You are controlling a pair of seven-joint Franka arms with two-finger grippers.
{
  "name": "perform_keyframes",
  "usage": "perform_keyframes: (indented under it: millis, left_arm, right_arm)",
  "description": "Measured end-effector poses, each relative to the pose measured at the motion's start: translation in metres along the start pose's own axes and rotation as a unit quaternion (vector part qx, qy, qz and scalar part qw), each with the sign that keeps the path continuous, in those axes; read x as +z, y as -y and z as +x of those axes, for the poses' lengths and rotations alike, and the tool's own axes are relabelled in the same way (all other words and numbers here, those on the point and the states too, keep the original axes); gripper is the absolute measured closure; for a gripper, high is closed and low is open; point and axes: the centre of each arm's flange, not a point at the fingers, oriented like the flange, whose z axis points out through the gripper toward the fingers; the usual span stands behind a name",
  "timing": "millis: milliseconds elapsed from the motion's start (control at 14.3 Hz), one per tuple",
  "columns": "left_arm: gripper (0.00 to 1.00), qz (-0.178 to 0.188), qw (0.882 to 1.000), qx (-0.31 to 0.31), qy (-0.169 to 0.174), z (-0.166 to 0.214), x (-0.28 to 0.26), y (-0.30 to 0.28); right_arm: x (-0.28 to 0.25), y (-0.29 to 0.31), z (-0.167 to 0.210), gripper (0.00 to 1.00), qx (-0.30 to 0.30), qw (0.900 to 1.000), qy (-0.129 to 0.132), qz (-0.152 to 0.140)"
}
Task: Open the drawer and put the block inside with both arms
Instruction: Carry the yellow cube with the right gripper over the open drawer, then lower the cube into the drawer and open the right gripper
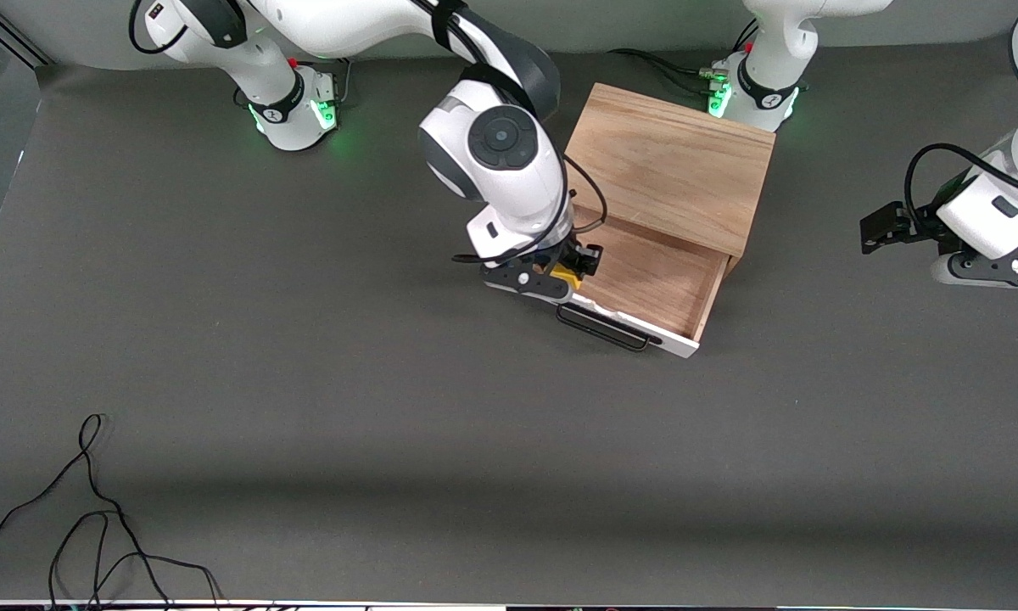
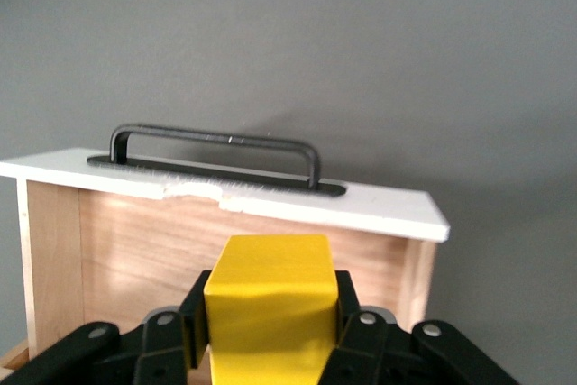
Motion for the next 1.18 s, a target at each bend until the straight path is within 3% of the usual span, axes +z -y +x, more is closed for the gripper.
perform_keyframes:
  millis: [488, 836, 1185]
  left_arm:
    - [0.00, 0.000, 1.000, 0.001, 0.001, 0.000, 0.000, -0.001]
    - [0.00, 0.000, 1.000, 0.001, 0.003, -0.001, 0.001, -0.001]
    - [0.00, 0.000, 1.000, 0.001, 0.007, -0.002, 0.001, -0.002]
  right_arm:
    - [0.046, 0.016, -0.027, 0.45, -0.004, 1.000, 0.017, 0.018]
    - [0.075, 0.024, -0.057, 0.45, -0.009, 1.000, 0.024, 0.009]
    - [0.097, 0.022, -0.056, 0.45, -0.007, 1.000, 0.025, 0.004]
